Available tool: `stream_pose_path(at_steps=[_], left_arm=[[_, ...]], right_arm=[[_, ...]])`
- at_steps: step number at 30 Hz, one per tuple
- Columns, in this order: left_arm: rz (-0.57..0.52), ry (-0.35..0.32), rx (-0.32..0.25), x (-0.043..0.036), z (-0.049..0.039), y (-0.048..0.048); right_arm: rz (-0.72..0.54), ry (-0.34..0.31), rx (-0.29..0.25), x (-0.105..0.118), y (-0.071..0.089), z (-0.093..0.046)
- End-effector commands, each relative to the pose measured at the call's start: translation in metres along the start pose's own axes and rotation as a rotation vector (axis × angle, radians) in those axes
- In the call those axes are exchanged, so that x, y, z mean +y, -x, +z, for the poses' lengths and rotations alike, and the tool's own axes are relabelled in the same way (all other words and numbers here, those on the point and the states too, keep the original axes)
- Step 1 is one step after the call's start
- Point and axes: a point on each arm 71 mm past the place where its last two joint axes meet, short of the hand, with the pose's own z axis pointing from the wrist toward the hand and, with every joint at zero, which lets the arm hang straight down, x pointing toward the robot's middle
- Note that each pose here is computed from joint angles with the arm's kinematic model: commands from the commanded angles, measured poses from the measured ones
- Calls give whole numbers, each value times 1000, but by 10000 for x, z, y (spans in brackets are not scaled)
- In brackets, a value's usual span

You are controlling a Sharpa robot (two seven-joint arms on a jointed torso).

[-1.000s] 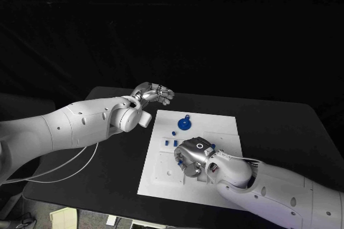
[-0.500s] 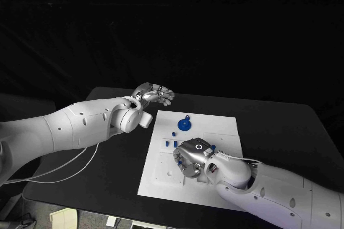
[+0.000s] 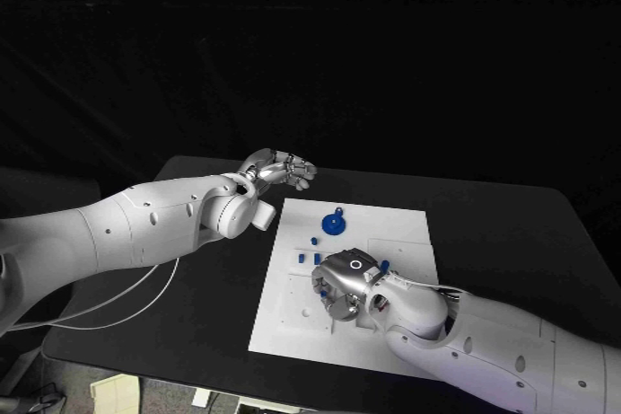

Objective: Assemble the parts on the task board

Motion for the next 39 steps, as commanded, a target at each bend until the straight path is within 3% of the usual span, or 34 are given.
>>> stream_pose_path(at_steps=[1, 19, 26, 32, 39], left_arm=[[-10, -9, 15, -24, 6, -32], [-10, -5, 17, -22, 0, -23], [-9, -4, 12, -19, -8, -3], [-8, -3, 7, -19, -15, 26], [-6, -2, -1, -13, -23, 60]], right_arm=[[-15, 9, 31, 31, -54, 0], [50, -2, 30, -34, -67, -31], [71, -10, -55, -58, -4, -69], [82, -30, -83, -149, 17, -163], [122, -40, -133, -246, 211, -307]])
